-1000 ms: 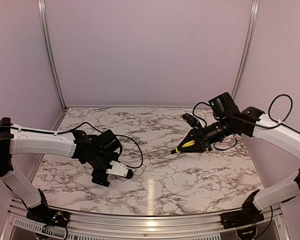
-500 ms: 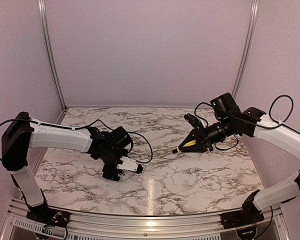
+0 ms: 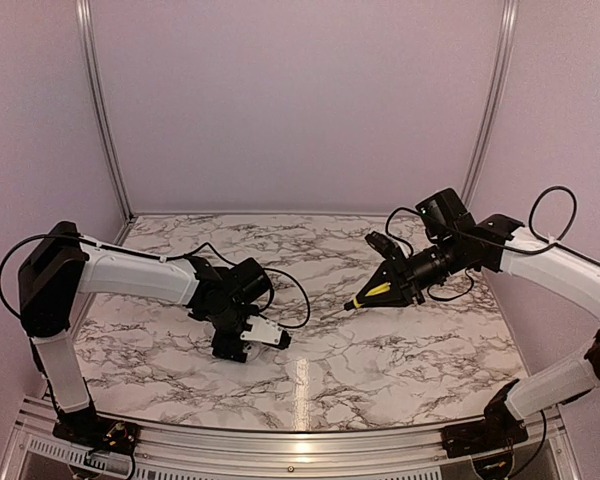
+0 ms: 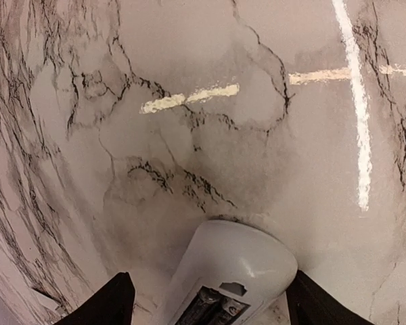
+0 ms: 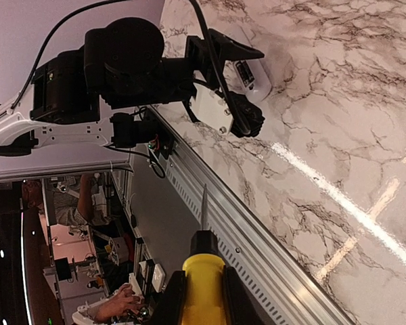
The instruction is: Unload the batteries from the remote control
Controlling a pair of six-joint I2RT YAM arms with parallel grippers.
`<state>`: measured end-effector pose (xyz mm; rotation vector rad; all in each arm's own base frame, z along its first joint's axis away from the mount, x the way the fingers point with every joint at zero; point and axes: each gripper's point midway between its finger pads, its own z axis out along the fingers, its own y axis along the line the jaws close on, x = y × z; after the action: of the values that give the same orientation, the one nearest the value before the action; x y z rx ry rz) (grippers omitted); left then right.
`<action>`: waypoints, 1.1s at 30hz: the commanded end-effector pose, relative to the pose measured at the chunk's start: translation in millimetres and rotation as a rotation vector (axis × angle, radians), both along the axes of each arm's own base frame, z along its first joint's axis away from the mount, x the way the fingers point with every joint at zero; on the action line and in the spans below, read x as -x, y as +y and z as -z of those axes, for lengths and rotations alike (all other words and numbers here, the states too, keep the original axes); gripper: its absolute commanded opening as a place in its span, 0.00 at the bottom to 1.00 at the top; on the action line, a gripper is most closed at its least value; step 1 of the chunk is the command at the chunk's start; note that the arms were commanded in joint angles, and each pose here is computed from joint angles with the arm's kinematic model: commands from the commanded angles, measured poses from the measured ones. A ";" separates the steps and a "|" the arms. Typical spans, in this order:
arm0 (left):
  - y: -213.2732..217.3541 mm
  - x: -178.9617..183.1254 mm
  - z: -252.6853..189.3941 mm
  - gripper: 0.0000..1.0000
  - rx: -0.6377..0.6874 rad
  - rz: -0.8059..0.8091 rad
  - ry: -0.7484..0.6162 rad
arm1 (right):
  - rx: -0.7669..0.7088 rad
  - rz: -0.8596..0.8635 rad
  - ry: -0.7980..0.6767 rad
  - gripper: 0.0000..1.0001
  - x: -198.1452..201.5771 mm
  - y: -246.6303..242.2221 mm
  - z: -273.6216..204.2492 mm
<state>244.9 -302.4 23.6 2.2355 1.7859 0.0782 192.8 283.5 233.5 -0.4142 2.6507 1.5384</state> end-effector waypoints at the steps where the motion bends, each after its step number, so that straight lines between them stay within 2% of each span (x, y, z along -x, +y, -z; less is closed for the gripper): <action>1: -5.9 -7.2 1.8 0.75 0.016 -0.051 0.011 | -0.002 -0.020 -0.005 0.00 -3.2 -0.9 -1.6; 11: -23.3 -14.8 -0.7 0.46 0.071 -0.122 0.037 | 0.004 -0.033 -0.003 0.00 -3.9 -5.3 1.6; 16: -33.0 -18.8 -4.6 0.36 0.110 -0.205 0.060 | 0.009 -0.028 -0.008 0.00 -5.0 -8.9 2.6; 33: -70.7 -14.2 -31.7 0.32 0.284 -0.403 0.161 | 0.032 -0.013 -0.051 0.00 -2.5 -18.1 1.4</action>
<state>261.1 -354.5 44.6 1.7951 2.1386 -0.1836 193.5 270.8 219.0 -0.4504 2.6917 1.4968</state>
